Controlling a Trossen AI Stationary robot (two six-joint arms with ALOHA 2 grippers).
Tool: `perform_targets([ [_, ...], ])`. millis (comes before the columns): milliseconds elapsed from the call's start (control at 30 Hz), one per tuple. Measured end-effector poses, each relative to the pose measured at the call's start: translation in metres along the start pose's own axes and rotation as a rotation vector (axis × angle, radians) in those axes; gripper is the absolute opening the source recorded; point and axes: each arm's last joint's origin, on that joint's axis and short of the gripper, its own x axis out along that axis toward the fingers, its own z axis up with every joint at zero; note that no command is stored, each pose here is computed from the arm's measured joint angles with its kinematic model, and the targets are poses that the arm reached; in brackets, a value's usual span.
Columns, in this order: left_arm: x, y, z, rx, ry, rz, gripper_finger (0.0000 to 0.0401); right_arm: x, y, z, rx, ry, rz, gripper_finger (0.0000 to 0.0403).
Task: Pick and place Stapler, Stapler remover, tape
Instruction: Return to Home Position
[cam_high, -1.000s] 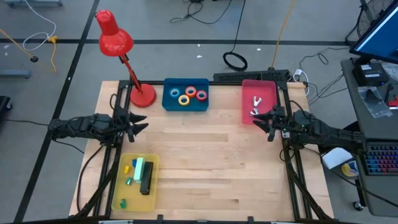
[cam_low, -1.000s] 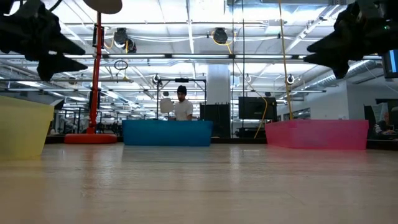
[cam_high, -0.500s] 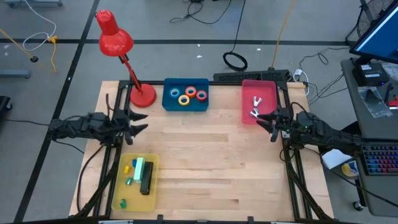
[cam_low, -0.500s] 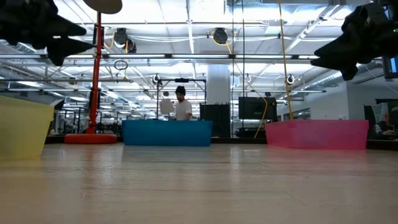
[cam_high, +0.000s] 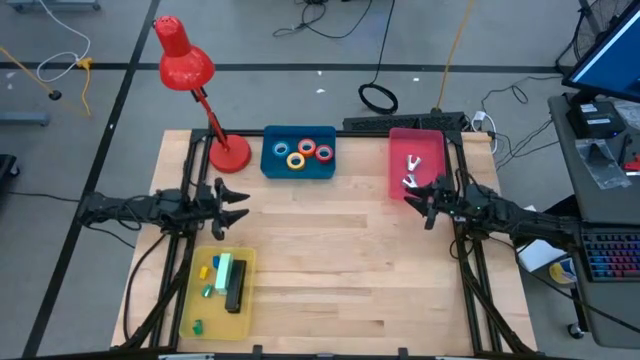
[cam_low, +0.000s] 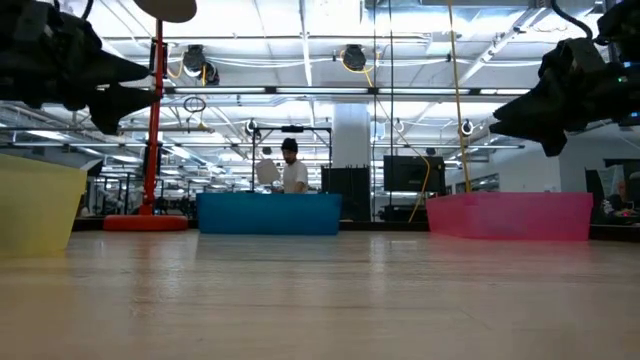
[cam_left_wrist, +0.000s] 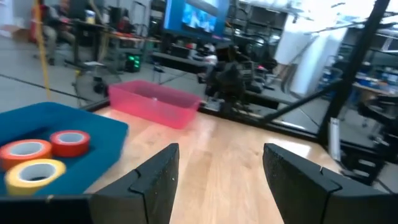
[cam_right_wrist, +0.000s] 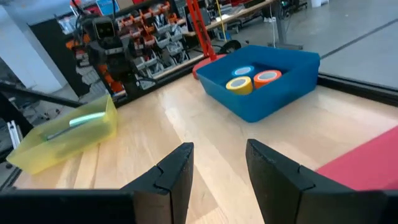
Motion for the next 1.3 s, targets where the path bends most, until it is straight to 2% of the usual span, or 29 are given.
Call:
perform_targets([
  [400, 0.000, -0.001, -0.002, 0.015, 0.027, -0.046, 0.0232, 0.002, -0.003, -0.006, -0.017, 0.014, -0.039, 0.0139],
  [467, 0.000, -0.001, -0.002, 0.015, 0.028, -0.046, 0.0232, 0.002, -0.003, -0.008, -0.021, 0.040, -0.016, 0.0139],
  [633, 0.000, -0.001, -0.002, 0.009, 0.028, -0.045, 0.0232, 0.002, 0.000, -0.014, -0.033, 0.152, 0.129, 0.0139],
  [933, 0.000, -0.002, 0.000, -0.001, -0.001, -0.051, 0.0232, 0.002, 0.001, -0.012, -0.148, 0.117, 0.157, 0.0139],
  [1133, 0.000, -0.002, 0.001, -0.002, -0.007, -0.051, 0.0232, 0.002, 0.001, -0.011, -0.064, 0.117, 0.153, 0.0139],
  [1300, 0.000, -0.002, 0.001, -0.002, -0.009, -0.052, 0.0232, 0.002, 0.001, -0.011, -0.056, 0.117, 0.153, 0.0139],
])
